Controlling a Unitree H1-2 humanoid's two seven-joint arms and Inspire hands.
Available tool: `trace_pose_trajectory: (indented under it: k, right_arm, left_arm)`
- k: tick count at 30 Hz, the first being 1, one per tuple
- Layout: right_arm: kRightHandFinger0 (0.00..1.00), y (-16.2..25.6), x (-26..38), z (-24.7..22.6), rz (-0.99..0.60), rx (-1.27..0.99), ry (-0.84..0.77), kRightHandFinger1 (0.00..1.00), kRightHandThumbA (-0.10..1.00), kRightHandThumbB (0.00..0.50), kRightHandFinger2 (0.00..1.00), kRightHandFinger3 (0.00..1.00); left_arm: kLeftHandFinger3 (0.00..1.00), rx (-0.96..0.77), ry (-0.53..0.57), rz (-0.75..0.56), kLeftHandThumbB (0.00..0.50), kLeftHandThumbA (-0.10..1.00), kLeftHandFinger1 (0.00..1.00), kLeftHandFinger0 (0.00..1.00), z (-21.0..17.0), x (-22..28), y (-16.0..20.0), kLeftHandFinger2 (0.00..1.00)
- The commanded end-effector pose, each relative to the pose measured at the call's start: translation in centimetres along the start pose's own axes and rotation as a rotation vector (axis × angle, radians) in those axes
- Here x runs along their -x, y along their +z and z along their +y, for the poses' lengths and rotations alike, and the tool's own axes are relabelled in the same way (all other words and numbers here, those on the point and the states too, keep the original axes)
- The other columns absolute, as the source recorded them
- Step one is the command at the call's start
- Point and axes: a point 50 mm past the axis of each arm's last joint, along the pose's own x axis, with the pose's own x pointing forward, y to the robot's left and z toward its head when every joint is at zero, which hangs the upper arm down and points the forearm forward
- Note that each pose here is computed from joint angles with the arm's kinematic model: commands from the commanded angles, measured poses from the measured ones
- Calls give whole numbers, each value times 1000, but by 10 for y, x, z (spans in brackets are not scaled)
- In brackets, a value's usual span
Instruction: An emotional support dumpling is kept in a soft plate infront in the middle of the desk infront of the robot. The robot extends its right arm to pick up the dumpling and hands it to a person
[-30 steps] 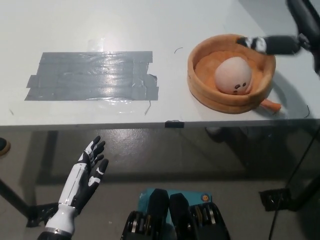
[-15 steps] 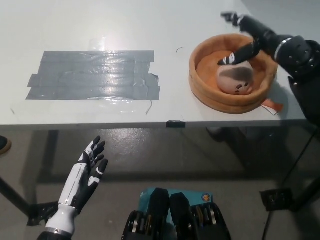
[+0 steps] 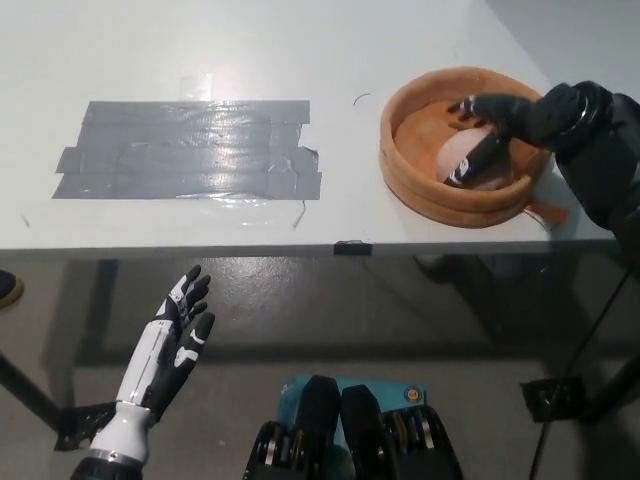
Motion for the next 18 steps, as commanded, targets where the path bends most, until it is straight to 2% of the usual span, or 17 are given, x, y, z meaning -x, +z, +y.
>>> trace_pose_trajectory:
  k: [1,3,5,6,7,10,13,14,15,16,17,18]
  right_arm:
    - [1000,28,21,-42,-57,118,9,1000,1000,467,1000,1000]
    - [1000,29,22,-43,-66,131,37,1000,1000,487,1000,1000]
    - [1000,29,24,-43,-74,156,82,1000,1000,467,1000,1000]
    - [1000,31,24,-43,-55,165,112,1000,1000,495,1000,1000]
    - [1000,32,25,-44,-29,169,138,1000,1000,500,1000,1000]
    - [1000,37,27,-47,51,221,156,1000,1000,500,1000,1000]
    - [1000,38,27,-46,74,279,177,1000,974,477,1000,1000]
    - [1000,39,25,-44,97,257,160,1000,746,395,1000,1000]
    - [1000,38,23,-43,114,224,139,1000,506,406,1000,1000]
    - [769,37,19,-39,140,207,76,746,185,303,824,1000]
    - [140,34,15,-36,108,281,-11,278,-88,295,471,849]
    - [105,32,13,-34,109,315,-63,253,-98,221,423,925]
  left_arm:
    - [1000,-23,-3,-88,338,854,1000,1000,10,-10,16,1000]
    - [1000,-26,-5,-84,341,859,1000,1000,10,-11,17,1000]
    - [1000,-22,-5,-83,338,856,1000,1000,9,-11,16,1000]
    - [1000,-24,-4,-86,335,856,1000,1000,9,-11,16,1000]
    - [1000,-25,-3,-88,333,855,1000,1000,9,-11,16,1000]
    - [1000,-24,0,-95,331,856,1000,1000,10,-14,17,1000]
    - [1000,-23,-5,-96,323,854,1000,1000,10,-14,17,1000]
    - [1000,-25,-4,-92,325,855,1000,1000,10,-14,17,1000]
    - [1000,-22,-5,-90,325,855,1000,1000,10,-14,17,1000]
    - [1000,-18,-7,-87,325,854,1000,1000,9,-12,17,1000]
    - [1000,-9,-4,-83,328,841,1000,1000,9,-12,16,1000]
    - [1000,-17,-3,-87,322,845,1000,1000,9,-12,17,1000]
